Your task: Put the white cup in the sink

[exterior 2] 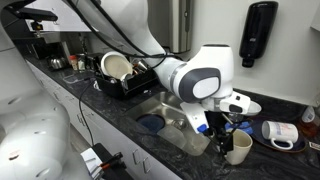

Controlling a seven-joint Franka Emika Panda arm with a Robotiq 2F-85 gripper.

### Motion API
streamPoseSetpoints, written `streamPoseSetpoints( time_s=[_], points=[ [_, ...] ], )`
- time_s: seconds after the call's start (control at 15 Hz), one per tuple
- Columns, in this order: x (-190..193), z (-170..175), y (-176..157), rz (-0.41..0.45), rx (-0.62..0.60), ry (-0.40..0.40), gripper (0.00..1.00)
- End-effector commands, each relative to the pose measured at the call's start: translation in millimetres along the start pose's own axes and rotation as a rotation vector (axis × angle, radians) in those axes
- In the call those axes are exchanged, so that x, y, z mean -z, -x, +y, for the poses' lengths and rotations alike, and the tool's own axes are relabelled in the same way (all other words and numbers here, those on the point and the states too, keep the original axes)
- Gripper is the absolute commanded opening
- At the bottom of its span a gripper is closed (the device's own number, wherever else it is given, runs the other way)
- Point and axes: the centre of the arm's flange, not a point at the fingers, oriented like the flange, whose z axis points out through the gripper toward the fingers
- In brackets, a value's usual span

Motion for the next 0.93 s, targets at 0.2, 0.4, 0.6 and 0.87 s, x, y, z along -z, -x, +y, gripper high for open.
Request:
streamPoseSetpoints(
  time_s=[0.2,0.4,0.6,0.87],
  points=[
    [-25,6,-14,0.005,0.048,-0.036,1.0],
    [-31,5,-16,0.004,0.039,-0.049,0.72],
    [-34,5,-19,-0.003,0.019,-0.057,0.51],
    [-36,4,-23,-0.007,0.006,-0.057,0.23]
  ],
)
